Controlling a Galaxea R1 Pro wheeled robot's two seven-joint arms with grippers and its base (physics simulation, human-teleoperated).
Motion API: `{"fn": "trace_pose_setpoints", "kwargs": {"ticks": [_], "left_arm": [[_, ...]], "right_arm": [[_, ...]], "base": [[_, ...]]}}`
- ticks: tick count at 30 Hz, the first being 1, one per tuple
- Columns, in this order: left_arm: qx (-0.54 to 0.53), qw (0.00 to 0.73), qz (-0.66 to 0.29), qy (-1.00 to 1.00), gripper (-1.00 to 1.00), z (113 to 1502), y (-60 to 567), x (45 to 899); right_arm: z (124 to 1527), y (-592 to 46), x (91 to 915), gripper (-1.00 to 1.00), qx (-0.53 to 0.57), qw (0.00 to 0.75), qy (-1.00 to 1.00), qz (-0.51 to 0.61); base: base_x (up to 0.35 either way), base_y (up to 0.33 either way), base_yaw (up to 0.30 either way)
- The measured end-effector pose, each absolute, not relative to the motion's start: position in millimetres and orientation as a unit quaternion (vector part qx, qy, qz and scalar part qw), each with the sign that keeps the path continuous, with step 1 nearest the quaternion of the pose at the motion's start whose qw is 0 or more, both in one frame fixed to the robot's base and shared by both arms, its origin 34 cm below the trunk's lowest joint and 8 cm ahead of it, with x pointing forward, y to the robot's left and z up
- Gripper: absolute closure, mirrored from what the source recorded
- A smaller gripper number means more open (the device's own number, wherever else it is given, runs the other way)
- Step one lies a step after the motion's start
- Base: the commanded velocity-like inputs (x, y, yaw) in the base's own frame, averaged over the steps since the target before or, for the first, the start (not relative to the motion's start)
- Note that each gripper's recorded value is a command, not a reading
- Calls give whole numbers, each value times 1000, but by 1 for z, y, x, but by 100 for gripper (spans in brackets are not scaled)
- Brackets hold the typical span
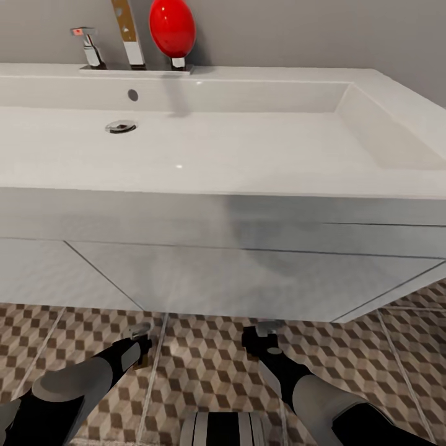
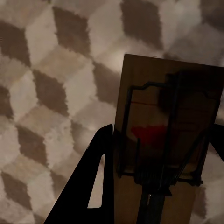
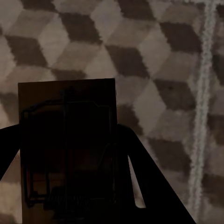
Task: Take the four mousetraps from the cabinet in the bathroom and place them on the bathroom floor. Make sure all four end up on the same floor surface, and ensure that at least two of them are either under or directly next to the same bathroom sink.
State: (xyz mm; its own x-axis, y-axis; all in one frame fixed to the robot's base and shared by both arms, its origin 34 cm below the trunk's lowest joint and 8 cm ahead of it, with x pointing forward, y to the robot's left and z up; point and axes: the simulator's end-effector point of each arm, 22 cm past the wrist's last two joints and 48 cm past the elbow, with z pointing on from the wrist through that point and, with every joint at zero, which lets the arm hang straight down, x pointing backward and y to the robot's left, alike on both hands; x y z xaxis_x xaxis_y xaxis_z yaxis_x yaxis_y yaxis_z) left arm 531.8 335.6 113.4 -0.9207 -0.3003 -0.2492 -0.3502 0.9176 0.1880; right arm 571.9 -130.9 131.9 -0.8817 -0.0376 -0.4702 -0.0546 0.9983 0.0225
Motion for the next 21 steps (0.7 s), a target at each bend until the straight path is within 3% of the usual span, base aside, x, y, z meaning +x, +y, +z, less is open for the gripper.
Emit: {"fn": "trace_pose_setpoints", "kwargs": {"ticks": [21], "left_arm": [[-158,122,98,975,100,113,309,568]], "right_arm": [[121,-133,569,100,-9,246,969,16]], "base": [[0,0,69]]}}
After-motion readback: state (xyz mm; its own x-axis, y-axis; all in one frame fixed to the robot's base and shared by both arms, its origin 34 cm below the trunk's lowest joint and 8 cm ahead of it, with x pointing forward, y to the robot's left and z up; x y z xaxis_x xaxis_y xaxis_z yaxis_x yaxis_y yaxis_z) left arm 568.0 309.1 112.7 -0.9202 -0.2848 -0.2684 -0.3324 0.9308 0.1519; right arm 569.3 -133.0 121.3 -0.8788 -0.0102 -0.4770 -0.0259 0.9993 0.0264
